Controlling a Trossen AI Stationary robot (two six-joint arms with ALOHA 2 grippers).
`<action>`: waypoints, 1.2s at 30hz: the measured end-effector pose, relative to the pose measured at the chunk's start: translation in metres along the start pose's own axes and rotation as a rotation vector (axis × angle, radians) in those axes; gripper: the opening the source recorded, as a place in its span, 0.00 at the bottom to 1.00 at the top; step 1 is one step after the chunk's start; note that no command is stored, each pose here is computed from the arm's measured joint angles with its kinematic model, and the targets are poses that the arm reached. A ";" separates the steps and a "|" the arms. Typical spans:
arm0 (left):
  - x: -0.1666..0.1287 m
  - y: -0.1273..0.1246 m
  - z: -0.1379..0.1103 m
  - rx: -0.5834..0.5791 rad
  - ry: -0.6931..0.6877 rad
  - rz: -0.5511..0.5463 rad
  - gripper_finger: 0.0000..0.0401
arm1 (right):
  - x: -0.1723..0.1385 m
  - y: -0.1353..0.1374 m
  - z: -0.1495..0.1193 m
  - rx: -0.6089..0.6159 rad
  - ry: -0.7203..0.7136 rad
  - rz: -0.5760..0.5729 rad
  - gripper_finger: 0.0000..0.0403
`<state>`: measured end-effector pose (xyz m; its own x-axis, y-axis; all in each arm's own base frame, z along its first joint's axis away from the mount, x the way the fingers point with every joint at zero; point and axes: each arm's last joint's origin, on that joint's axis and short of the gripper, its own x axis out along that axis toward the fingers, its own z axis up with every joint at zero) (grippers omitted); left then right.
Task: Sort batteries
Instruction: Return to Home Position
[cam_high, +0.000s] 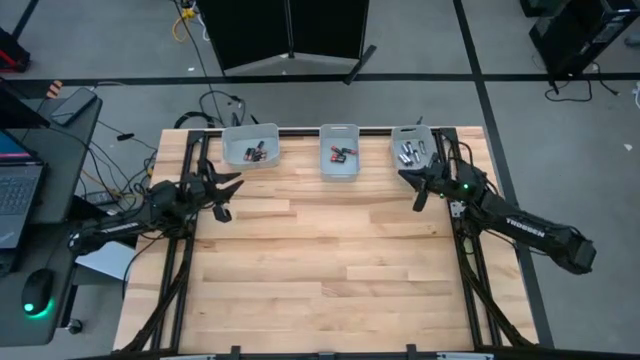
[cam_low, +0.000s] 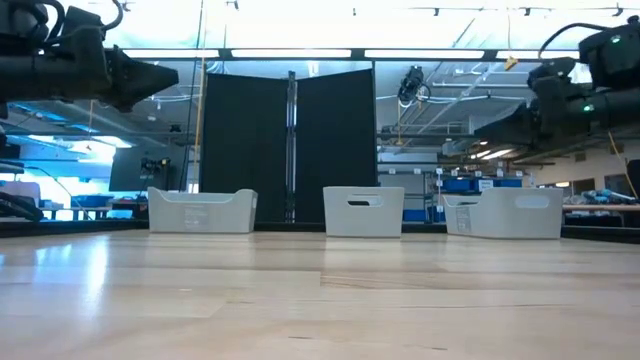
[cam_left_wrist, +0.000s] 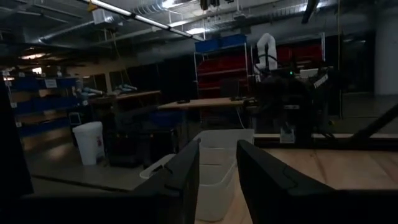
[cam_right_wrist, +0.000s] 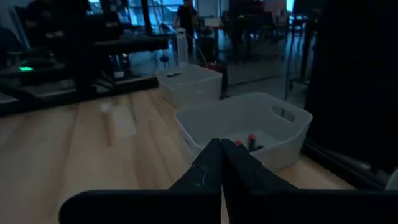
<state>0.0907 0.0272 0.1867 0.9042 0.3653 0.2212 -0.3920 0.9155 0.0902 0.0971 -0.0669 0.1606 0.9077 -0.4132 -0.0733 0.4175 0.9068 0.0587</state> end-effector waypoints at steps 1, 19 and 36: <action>0.000 0.000 0.000 0.002 -0.001 0.000 0.29 | -0.002 0.001 0.001 0.001 -0.006 0.006 0.02; -0.001 0.000 -0.010 -0.049 0.105 0.024 0.29 | -0.021 0.007 0.007 -0.023 -0.114 -0.040 0.02; 0.000 -0.003 -0.023 -0.201 0.241 -0.018 0.29 | -0.018 0.008 0.003 -0.015 -0.072 -0.078 0.06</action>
<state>0.0957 0.0281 0.1646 0.9344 0.3559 -0.0178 -0.3557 0.9284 -0.1075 0.0843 -0.0525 0.1657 0.8736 -0.4866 -0.0050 0.4864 0.8728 0.0412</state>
